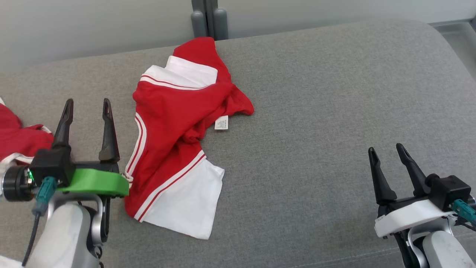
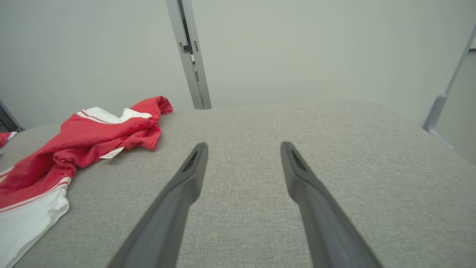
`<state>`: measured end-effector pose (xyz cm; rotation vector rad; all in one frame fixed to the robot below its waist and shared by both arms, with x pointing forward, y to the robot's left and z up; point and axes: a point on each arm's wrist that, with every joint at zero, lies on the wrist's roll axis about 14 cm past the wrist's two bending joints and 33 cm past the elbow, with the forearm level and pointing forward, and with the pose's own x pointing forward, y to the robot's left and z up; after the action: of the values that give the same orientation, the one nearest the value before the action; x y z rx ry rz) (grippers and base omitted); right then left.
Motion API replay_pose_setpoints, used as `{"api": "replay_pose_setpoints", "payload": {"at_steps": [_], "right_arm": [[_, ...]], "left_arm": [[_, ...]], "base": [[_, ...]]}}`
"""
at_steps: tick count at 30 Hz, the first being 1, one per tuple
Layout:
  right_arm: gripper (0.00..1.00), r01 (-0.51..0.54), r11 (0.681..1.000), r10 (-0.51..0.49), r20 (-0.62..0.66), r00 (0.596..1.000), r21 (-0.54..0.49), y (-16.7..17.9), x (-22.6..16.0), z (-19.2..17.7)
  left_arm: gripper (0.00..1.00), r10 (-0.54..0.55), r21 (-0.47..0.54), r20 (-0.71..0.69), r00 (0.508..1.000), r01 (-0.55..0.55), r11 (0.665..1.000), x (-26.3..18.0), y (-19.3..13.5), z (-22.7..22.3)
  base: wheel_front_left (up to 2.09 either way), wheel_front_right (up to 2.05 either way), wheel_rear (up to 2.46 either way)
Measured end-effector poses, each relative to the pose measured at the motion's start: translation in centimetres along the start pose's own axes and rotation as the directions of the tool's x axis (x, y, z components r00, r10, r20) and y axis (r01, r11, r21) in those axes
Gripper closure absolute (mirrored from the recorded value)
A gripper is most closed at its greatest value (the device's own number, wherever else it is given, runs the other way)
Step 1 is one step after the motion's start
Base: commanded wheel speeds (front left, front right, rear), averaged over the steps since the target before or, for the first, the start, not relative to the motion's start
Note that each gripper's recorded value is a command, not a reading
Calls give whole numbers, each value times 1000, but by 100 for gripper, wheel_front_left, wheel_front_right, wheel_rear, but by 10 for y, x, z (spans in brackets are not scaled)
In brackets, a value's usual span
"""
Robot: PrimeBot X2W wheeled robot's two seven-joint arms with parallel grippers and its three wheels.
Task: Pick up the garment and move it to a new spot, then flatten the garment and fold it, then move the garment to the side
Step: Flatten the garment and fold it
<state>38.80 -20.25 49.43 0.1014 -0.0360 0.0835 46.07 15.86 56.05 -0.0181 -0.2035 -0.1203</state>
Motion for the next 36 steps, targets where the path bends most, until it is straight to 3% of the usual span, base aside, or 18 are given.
{"api": "replay_pose_setpoints", "payload": {"at_steps": [11, 24, 36], "right_arm": [[0, -43, 999, 43, 10, 999, 3, 16, -2, 3], [0, -86, 996, 86, 6, 996, 3, 31, -2, 1], [0, -169, 985, 169, -45, 985, -12, 53, 8, -13]], "left_arm": [[0, 159, -34, 36, 987, -158, 987, -66, 25, 14], [0, 152, -15, -60, 986, -154, 988, -116, 23, -11], [0, 209, -7, -74, 975, -210, 978, -134, 37, -13]], "base": [[0, 0, 0], [0, 0, 0], [0, 0, 0]]}}
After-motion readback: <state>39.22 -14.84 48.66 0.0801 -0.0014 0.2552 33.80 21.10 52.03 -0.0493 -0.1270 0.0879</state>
